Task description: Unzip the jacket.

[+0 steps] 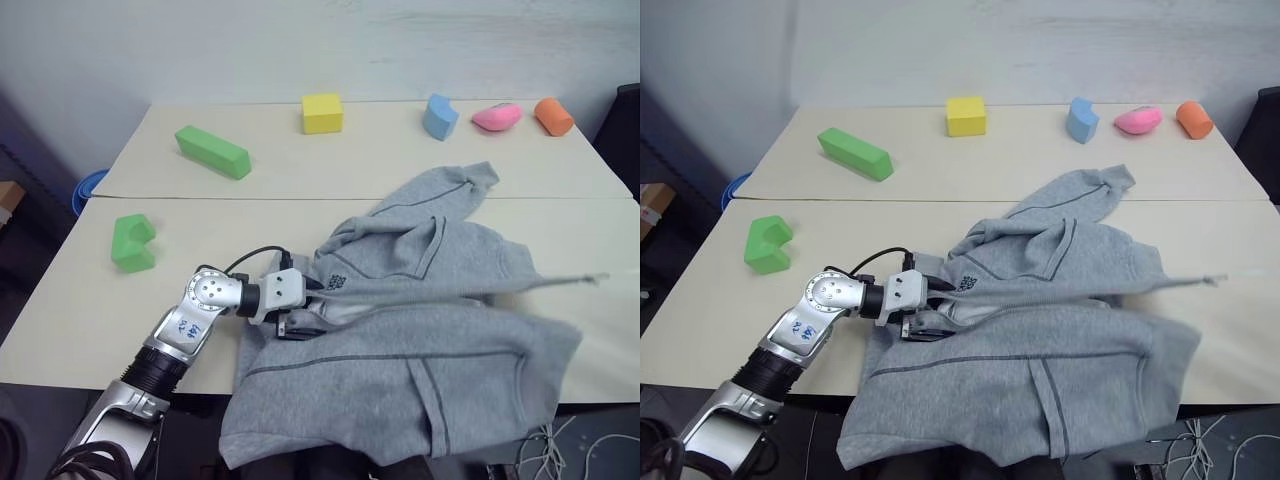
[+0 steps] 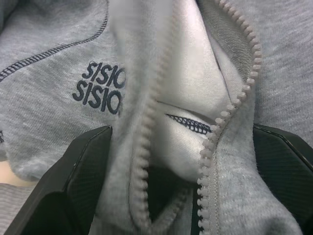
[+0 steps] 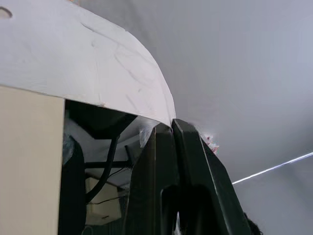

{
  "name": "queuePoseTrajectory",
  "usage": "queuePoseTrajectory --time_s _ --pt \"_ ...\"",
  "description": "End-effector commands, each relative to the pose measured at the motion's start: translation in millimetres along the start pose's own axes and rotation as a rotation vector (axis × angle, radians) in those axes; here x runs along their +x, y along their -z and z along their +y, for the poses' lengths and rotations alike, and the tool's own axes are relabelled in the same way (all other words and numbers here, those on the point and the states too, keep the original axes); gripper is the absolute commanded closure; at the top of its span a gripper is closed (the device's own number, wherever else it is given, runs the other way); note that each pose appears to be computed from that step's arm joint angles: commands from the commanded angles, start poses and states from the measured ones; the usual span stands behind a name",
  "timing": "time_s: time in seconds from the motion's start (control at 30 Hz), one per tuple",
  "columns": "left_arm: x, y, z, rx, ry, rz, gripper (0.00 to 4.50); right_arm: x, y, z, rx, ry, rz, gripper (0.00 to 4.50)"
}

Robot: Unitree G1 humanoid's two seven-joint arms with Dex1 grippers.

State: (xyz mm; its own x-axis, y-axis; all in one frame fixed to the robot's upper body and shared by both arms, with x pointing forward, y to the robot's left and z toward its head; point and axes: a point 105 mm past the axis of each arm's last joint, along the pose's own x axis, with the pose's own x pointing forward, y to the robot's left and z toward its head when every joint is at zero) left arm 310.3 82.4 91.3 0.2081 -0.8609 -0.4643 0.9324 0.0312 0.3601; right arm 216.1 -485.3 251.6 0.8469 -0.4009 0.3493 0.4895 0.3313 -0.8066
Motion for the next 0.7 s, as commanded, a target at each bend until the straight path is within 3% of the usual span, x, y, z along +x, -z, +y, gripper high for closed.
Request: queuePoseTrajectory --time_s 0.03,0.17,0.27,0.37,0.5,0.6,0.67,0.7 --pt "-3.4 61.6 -30.9 -0.105 0.081 0.244 0.0 10.2 -1.4 -15.4 -0.005 0.022 0.022 4.45" --pt "4.3 42.9 -23.1 -0.146 0.031 0.117 0.0 4.3 14.7 30.4 0.18 -0.179 0.138 4.45" --pt "4.3 29.6 -19.7 -0.175 0.024 0.044 0.0 -8.2 16.0 53.2 0.256 -0.273 0.136 4.28" --pt "-0.9 23.8 -16.2 -0.219 0.008 0.009 0.0 -18.7 18.8 64.4 0.338 -0.332 0.15 3.61" --pt "-17.3 1.4 -5.3 -0.256 -0.021 -0.107 0.0 -26.2 7.4 56.4 0.404 -0.388 0.069 2.28" --pt "-42.1 -29.4 -0.3 -0.3 0.012 -0.29 0.0 -41.8 -27.5 59.4 0.546 -0.559 -0.108 1.41" --pt "-63.0 -27.6 -3.0 -0.276 0.047 -0.268 0.0 -59.3 -56.5 63.3 0.634 -0.721 -0.225 0.8" --pt "-73.0 -23.9 -2.1 -0.275 0.041 -0.248 0.0 -66.6 -72.4 66.7 0.656 -0.793 -0.282 0.8"
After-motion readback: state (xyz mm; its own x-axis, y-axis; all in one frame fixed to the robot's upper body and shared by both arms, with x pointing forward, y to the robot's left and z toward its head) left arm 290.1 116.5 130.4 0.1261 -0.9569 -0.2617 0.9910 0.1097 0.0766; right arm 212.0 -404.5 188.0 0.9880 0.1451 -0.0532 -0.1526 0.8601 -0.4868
